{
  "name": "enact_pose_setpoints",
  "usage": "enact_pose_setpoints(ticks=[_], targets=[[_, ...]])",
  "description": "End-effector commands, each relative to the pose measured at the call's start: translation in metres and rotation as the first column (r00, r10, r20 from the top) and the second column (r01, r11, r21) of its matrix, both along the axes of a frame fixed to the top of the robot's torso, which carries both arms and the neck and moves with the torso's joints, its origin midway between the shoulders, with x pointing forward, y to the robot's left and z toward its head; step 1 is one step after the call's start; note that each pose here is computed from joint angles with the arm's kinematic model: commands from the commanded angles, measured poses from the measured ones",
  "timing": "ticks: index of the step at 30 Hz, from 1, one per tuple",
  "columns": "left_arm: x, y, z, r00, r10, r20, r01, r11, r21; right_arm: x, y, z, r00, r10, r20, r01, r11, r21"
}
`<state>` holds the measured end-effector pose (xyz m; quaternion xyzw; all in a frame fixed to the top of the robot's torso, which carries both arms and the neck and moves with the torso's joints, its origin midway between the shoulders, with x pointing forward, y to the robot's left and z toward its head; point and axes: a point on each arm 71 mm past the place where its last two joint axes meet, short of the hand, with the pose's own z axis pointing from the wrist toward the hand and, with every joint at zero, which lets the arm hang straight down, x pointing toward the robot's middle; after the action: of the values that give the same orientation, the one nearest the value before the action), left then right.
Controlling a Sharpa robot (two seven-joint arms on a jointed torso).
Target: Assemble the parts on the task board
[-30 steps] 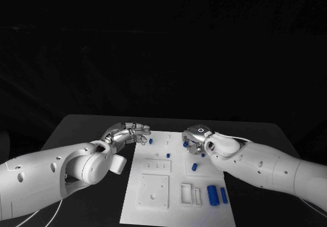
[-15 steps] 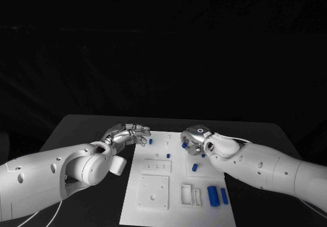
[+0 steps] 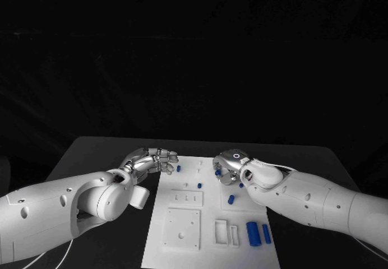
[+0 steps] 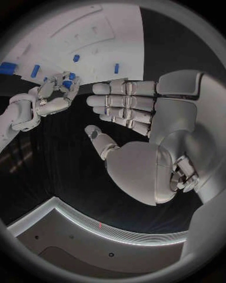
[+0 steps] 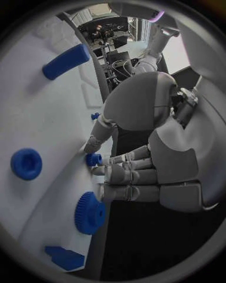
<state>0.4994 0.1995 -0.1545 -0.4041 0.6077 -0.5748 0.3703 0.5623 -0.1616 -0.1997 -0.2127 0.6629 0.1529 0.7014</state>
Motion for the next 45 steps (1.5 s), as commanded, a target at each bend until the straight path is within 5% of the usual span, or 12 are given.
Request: enact_pose_setpoints(ticks=[1,15,31,45], targets=[[-0.0002,-0.002,0.0012,1.000,-0.012,-0.001,0.012,1.000,-0.012,-0.003,0.001,-0.010,0.999,-0.003,-0.048,0.001,1.000,-0.026],[0.0004,-0.001,0.0010,1.000,-0.011,-0.002,0.011,1.000,-0.011,-0.003,0.002,-0.011,0.999,0.000,-0.044,-0.002,0.999,-0.049],[0.0011,-0.001,0.0009,1.000,-0.009,-0.003,0.009,1.000,-0.010,-0.006,0.007,-0.001,0.997,-0.014,0.072,0.015,1.000,-0.014],[0.0016,-0.002,0.0008,1.000,-0.008,-0.002,0.008,1.000,-0.009,-0.007,0.027,0.021,0.977,-0.021,0.212,0.000,0.995,0.097]])
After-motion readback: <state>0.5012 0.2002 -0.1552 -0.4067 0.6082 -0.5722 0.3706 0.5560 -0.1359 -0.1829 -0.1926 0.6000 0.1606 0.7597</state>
